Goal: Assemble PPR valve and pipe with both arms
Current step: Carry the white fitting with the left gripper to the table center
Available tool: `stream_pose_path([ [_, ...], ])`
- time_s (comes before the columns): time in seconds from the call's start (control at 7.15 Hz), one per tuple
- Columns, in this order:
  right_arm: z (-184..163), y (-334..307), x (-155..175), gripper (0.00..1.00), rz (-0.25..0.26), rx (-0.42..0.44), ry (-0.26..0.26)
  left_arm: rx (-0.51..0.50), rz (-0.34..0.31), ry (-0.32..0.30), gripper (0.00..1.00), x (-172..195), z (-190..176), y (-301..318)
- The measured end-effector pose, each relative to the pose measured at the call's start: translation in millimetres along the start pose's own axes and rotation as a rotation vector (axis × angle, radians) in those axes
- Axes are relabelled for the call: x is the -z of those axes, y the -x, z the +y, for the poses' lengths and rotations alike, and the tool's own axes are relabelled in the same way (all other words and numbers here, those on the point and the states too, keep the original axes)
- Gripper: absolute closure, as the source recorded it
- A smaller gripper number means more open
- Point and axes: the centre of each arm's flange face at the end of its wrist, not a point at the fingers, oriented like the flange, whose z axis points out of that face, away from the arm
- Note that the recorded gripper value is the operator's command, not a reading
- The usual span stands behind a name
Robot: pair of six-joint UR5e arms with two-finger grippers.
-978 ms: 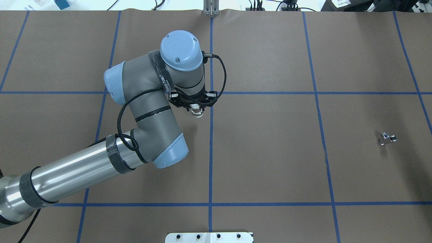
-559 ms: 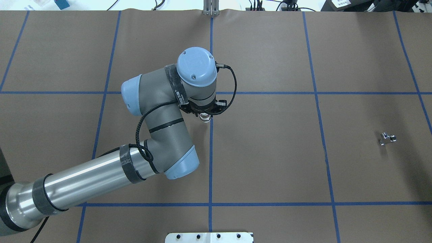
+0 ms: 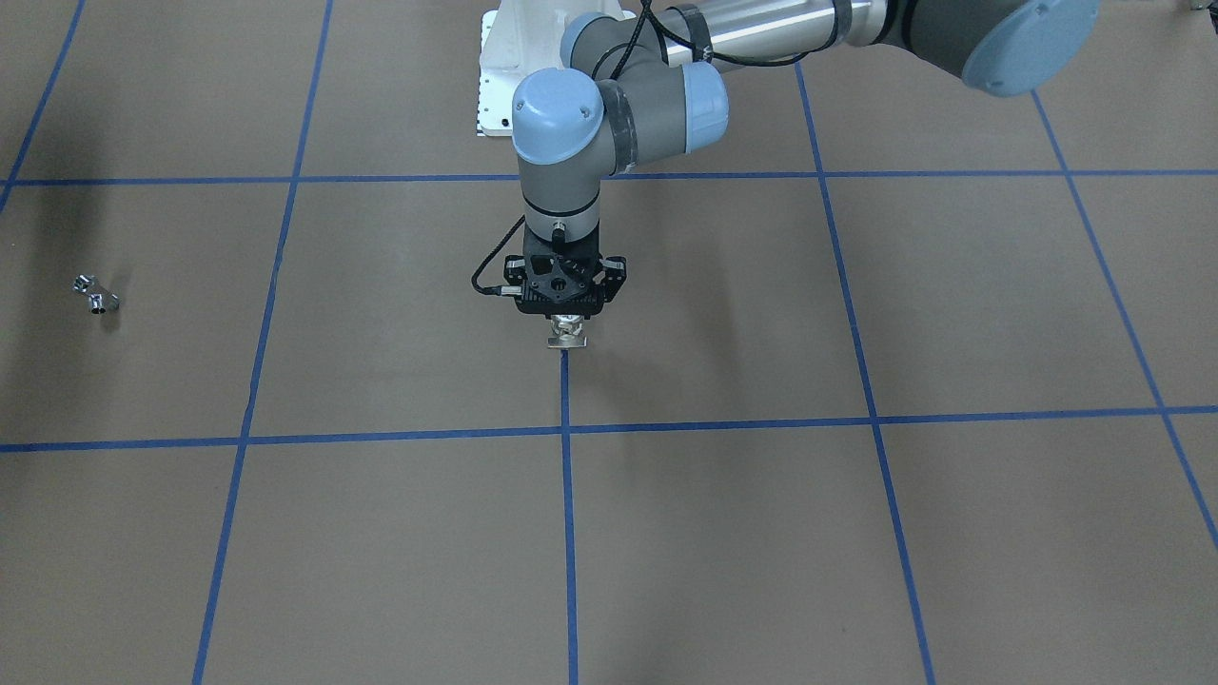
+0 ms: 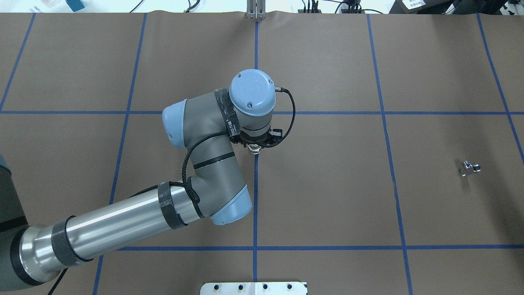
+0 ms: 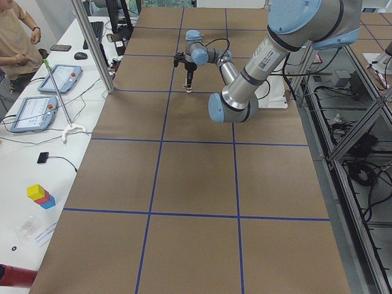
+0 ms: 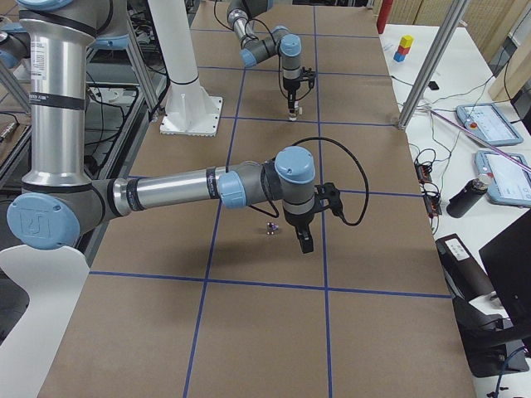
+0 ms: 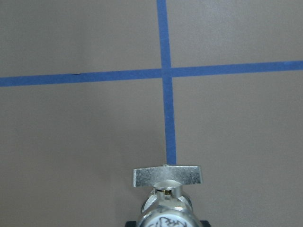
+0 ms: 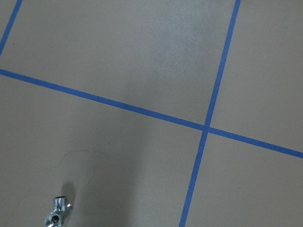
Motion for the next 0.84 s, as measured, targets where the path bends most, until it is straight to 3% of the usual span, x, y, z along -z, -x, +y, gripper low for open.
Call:
stream_pose_path([
  [0.14, -0.2, 0.0, -0.1, 0.0, 0.0, -0.001, 0.0, -0.002, 0.0, 0.0, 0.37, -0.7, -1.2, -2.9],
  [0.42, -0.1, -0.2, -0.2, 0.0, 0.0, -0.001, 0.001, -0.006, -0.001, 0.001, 0.26, -2.2, -1.2, -3.9],
  [0.7, -0.4, -0.1, -0.1, 0.0, 0.0, -0.002, 0.0, -0.007, -0.003, 0.002, 0.01, -3.6, -1.2, -2.2],
  [0.84, -0.4, 0.0, -0.1, 0.0, -0.001, -0.002, 0.0, -0.009, 0.004, -0.002, 0.0, 1.1, -0.9, -3.0],
])
